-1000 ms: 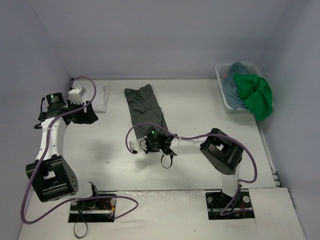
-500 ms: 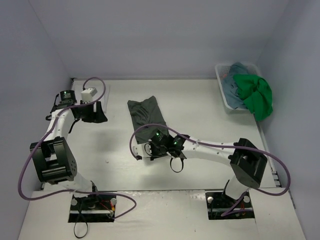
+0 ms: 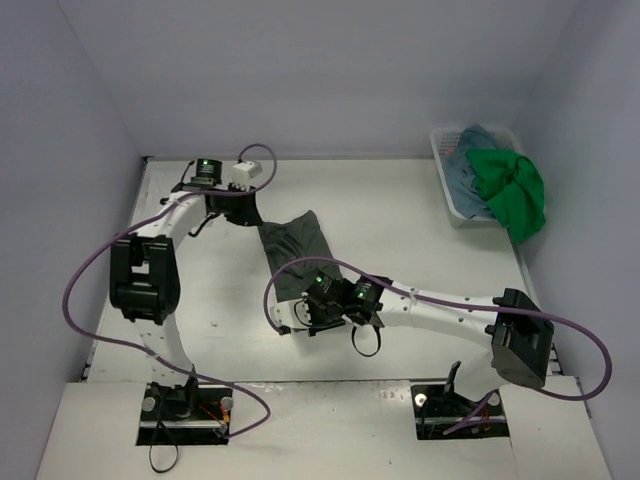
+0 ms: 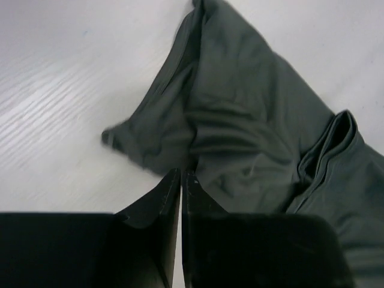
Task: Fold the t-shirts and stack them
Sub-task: Fold the tshirt
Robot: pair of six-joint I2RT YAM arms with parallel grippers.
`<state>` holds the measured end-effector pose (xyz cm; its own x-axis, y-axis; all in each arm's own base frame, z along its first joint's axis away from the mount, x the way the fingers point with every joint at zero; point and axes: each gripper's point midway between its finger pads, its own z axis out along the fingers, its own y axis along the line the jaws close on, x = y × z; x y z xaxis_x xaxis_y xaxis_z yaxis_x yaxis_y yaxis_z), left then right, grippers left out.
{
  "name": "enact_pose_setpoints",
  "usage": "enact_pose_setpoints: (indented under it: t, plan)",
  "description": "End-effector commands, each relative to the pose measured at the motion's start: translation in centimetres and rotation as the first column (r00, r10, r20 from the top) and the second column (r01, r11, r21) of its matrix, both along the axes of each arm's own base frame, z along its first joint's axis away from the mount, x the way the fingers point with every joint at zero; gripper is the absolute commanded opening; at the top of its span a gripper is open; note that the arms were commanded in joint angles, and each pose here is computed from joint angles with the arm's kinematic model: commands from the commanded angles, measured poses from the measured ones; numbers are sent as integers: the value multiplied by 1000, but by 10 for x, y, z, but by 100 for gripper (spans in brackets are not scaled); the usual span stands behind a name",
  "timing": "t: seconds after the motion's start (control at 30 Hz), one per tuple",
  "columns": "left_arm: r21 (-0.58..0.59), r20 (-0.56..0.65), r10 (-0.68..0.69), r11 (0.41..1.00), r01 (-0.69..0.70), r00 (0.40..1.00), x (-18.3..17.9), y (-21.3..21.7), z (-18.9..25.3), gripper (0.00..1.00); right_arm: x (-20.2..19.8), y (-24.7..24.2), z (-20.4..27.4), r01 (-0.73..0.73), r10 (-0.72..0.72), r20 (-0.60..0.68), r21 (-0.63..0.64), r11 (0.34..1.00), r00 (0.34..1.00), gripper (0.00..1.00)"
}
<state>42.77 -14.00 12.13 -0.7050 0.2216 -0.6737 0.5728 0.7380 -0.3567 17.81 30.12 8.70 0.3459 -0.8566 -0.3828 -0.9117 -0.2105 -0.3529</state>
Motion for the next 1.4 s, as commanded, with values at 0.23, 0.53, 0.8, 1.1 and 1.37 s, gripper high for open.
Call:
enact_pose_setpoints:
  t: [0.23, 0.53, 0.8, 1.1, 1.37]
  plan:
    - [-127, -63, -143, 983, 134, 988, 29, -88, -20, 0, 8, 3, 30, 30, -32, 47, 51, 998, 998, 0]
    - [-115, -119, -192, 977, 178, 974, 0, -99, -39, 0, 29, 9, 41, 46, -52, 78, 75, 996, 996, 0]
    - [-76, -176, -248, 968, 238, 952, -30, -103, -62, 0, 77, 11, 52, 95, -107, 100, 117, 989, 989, 0]
    - [-97, -195, -309, 951, 295, 931, -47, -121, -64, 0, 106, 20, 56, 96, -113, 120, 137, 986, 986, 0]
    - [-117, -208, -385, 923, 368, 899, -67, -149, -61, 0, 120, 34, 64, 83, -105, 148, 152, 985, 983, 0]
